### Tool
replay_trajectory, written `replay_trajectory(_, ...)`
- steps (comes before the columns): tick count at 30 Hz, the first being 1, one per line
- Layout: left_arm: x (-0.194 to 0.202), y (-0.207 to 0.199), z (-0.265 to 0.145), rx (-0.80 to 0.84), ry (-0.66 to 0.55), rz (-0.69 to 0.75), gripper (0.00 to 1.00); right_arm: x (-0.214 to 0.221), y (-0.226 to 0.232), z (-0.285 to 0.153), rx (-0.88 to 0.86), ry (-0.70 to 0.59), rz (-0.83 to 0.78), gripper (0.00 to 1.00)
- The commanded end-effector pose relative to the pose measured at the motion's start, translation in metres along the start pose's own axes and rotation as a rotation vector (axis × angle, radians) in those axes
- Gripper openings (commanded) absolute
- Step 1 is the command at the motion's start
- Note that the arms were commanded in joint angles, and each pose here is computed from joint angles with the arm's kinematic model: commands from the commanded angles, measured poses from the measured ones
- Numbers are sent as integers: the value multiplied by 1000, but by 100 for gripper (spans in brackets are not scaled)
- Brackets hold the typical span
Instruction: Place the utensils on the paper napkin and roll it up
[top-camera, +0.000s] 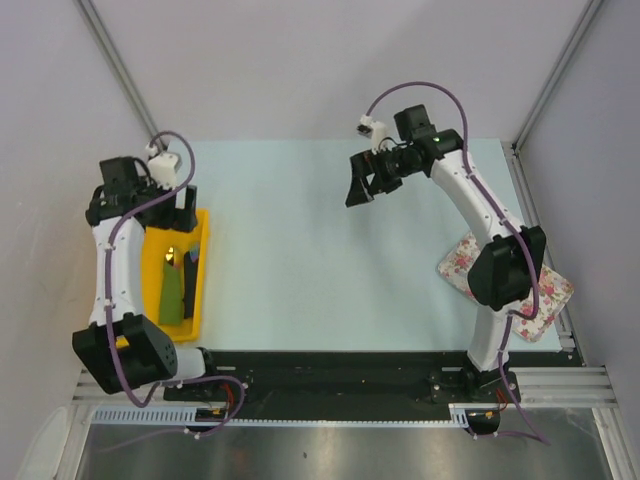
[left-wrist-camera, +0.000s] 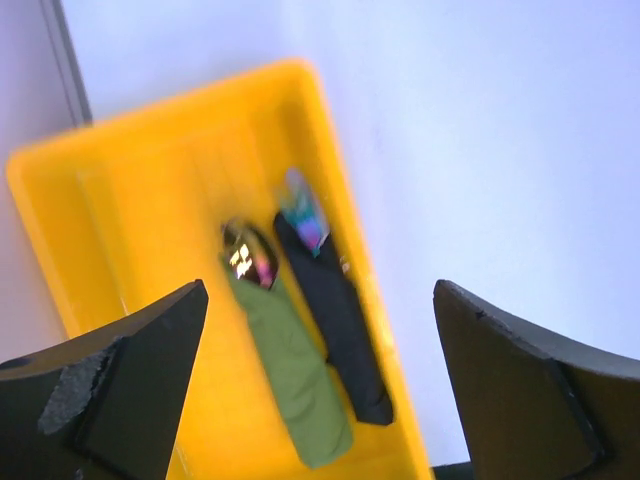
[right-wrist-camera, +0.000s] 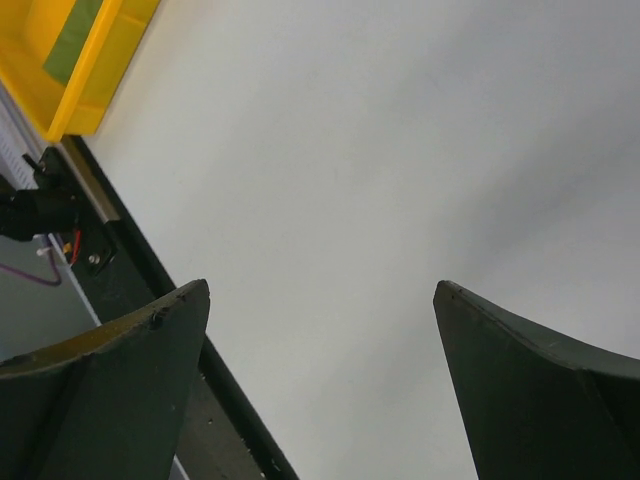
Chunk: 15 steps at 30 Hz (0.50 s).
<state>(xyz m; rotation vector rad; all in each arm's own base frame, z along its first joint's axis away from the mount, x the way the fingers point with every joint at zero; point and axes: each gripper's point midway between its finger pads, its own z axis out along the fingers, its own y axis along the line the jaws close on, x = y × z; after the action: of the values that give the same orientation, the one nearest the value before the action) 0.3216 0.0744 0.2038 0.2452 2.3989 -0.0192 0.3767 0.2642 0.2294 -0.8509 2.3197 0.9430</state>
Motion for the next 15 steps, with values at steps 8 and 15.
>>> replay_trajectory(8, -123, -140, 5, 109, -173, 130, 100, 9, -40, -84, 322, -208, 9, 100)
replay_trajectory(15, -121, -194, 29, 200, -154, 174, 100, 60, -33, -118, 407, -292, 71, 100)
